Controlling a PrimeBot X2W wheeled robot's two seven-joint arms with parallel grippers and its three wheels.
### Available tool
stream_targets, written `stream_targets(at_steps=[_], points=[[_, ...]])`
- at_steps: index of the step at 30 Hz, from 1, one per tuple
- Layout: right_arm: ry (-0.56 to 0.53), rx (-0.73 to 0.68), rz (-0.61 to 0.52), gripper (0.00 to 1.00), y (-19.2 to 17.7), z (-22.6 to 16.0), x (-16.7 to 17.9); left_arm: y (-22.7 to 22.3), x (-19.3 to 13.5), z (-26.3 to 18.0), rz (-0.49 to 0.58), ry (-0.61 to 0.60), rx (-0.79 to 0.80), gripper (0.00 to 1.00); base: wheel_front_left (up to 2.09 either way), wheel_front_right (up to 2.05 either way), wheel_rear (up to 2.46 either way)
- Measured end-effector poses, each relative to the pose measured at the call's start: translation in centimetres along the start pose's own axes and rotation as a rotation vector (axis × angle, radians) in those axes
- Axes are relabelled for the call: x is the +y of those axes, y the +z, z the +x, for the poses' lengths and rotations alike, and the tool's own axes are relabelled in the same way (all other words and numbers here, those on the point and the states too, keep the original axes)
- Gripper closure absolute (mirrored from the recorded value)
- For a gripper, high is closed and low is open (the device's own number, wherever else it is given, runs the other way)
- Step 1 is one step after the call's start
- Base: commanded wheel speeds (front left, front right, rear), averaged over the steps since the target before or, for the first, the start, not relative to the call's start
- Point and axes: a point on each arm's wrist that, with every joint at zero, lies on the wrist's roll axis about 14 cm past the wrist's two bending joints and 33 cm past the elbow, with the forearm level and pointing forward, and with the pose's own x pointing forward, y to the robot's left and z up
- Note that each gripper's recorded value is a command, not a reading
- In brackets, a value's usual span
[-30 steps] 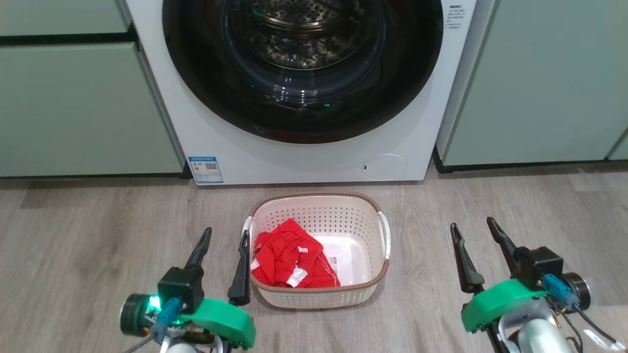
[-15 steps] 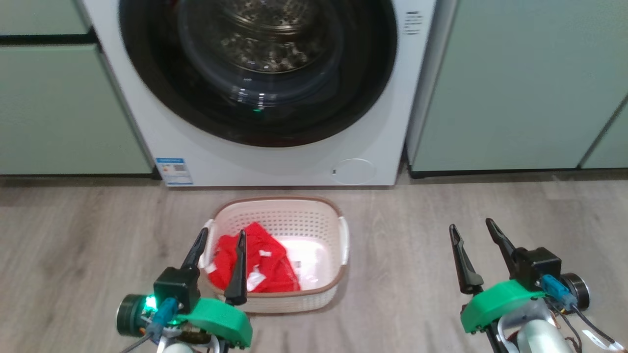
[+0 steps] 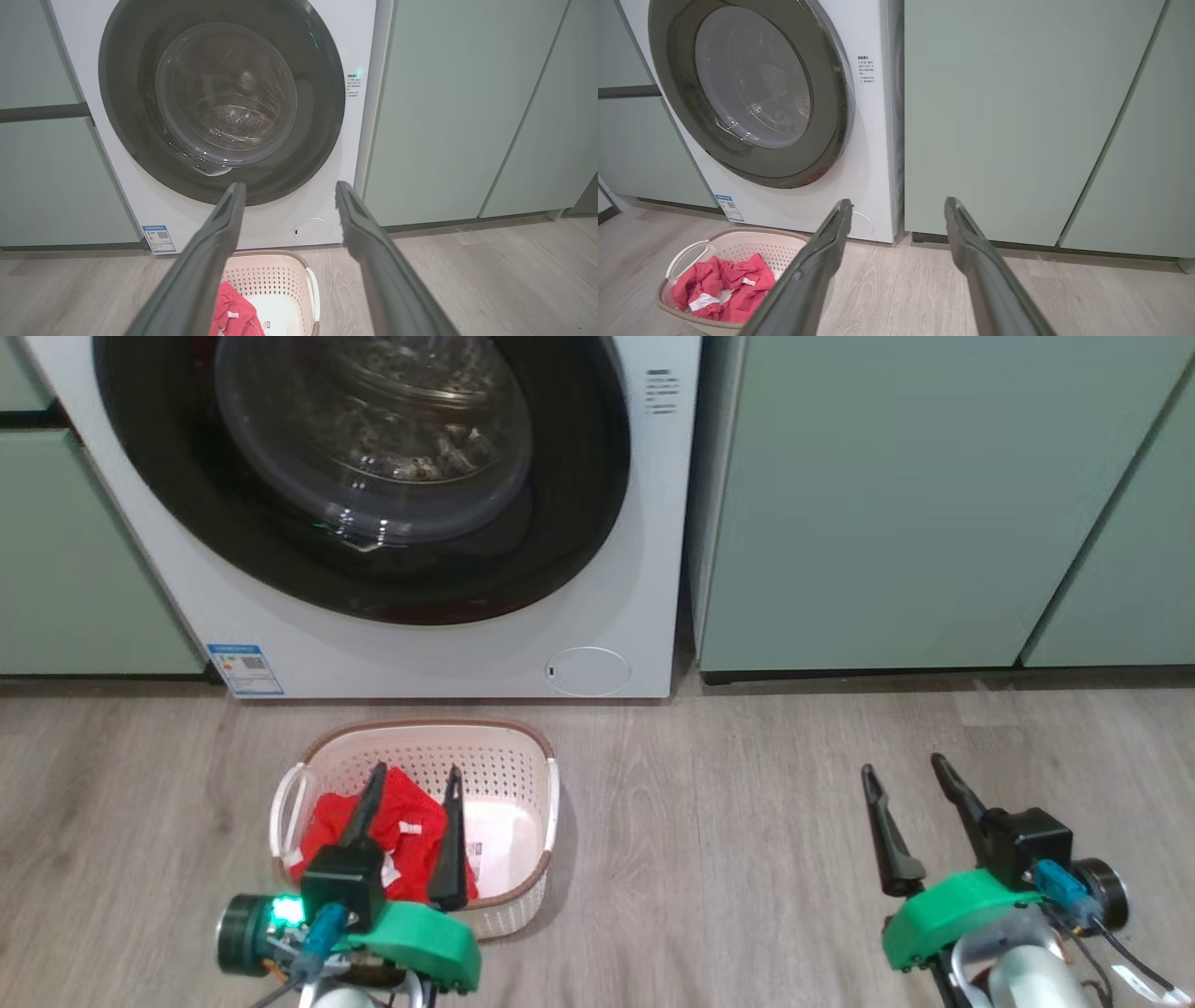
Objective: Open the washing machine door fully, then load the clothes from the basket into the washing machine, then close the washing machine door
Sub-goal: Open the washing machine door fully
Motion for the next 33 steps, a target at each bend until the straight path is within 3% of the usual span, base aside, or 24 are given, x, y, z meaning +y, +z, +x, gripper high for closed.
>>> stream_targets(at_steps=[8,33], points=[[-0.002,0.007,-0.007,0.00,-0.18,-0.08,-0.20,0.00,-0.35,-0.01,-0.003,-0.004,0.000,0.00,0.53,0.53,-1.07],[0.001,-0.001,-0.010,0.00,0.09,-0.15,-0.07,0.26,-0.55,-0.23,0.009,-0.011,-0.009,0.00,0.00,0.00,0.00]])
